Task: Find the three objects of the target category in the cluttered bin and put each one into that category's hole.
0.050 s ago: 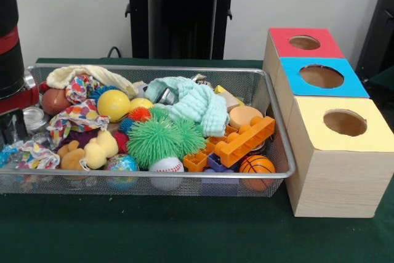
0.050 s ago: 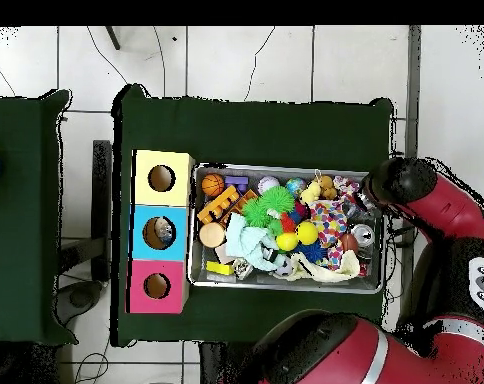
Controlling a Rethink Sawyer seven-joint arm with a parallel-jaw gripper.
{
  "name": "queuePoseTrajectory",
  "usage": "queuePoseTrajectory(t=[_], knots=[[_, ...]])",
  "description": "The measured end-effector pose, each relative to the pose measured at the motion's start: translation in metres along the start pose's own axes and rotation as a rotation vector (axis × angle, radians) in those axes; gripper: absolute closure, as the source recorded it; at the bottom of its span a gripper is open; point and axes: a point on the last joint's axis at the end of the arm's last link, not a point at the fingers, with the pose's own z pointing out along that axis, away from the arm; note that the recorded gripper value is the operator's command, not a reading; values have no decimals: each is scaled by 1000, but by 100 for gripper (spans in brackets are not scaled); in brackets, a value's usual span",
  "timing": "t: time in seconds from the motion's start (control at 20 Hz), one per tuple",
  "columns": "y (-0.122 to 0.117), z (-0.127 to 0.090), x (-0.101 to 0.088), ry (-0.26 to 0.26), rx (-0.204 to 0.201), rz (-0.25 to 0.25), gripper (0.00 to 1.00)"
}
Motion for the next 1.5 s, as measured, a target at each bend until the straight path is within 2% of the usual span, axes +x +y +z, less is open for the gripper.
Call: queuePoseTrajectory(t=[0.4, 0.6, 0.95, 1.05, 1.1, 1.3, 1.5], knots=[[0, 2, -1, -2, -1, 2, 0], [2, 11, -2, -4, -2, 16, 0], [13, 40, -3, 7, -29, 106, 0], [12, 38, -4, 6, -26, 127, 0], [10, 36, -3, 12, -17, 160, 0], [11, 37, 2, 53, 3, 219, 0], [12, 35, 4, 87, 18, 242, 0]])
